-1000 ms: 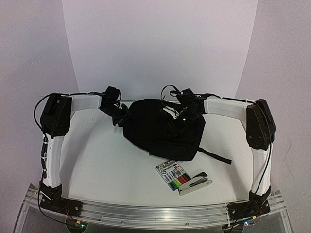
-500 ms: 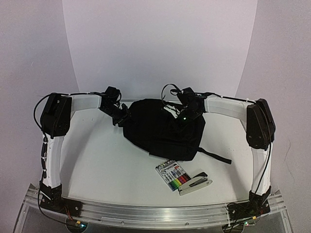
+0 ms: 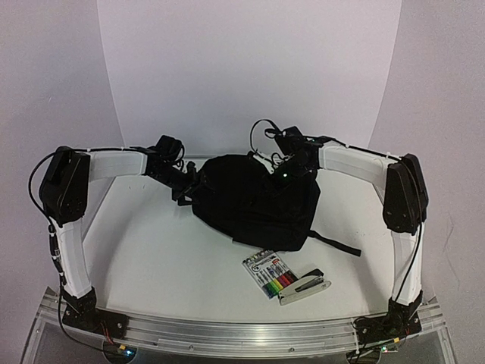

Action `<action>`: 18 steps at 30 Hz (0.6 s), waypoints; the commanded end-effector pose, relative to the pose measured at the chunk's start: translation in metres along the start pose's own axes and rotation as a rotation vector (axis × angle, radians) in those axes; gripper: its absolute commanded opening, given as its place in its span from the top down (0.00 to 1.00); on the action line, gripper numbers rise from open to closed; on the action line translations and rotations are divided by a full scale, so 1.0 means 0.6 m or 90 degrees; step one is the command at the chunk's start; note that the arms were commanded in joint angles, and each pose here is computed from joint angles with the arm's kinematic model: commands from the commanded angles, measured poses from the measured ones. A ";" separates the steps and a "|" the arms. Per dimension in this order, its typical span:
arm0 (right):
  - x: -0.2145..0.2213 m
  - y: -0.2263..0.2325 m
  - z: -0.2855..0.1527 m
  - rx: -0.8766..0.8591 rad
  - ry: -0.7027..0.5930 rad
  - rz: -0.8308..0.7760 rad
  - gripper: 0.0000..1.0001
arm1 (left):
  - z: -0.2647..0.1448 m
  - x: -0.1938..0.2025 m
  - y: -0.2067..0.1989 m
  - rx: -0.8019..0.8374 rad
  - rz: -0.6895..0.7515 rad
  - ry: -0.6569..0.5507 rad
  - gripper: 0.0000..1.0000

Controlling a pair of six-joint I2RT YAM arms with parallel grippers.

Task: Pack the student bag
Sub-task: Adjust the student bag at the center of the board, then unzip the student bag at the center of the board.

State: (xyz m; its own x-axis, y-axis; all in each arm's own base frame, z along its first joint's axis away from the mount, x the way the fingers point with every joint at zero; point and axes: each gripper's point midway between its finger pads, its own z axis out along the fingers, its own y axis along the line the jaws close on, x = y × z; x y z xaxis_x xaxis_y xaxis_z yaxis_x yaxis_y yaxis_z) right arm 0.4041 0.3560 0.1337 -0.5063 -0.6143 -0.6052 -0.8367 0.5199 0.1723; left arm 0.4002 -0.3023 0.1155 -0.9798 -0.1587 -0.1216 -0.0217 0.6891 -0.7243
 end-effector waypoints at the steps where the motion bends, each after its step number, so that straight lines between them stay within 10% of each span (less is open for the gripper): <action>1: -0.029 -0.016 0.004 0.020 -0.024 0.022 1.00 | 0.004 0.031 -0.071 0.064 0.053 0.006 0.26; 18: -0.071 -0.013 -0.040 0.012 -0.073 0.057 1.00 | -0.010 0.082 -0.129 0.060 0.228 -0.035 0.27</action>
State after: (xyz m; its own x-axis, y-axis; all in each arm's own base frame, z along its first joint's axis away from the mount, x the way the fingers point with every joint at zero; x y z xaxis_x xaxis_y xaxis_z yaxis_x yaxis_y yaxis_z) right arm 0.4145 0.3597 0.1307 -0.5838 -0.5636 -0.5845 -0.7829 0.5814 0.2214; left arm 0.3461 -0.3713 0.1156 -0.9733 0.0556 -0.2226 0.2009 0.6751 -0.7098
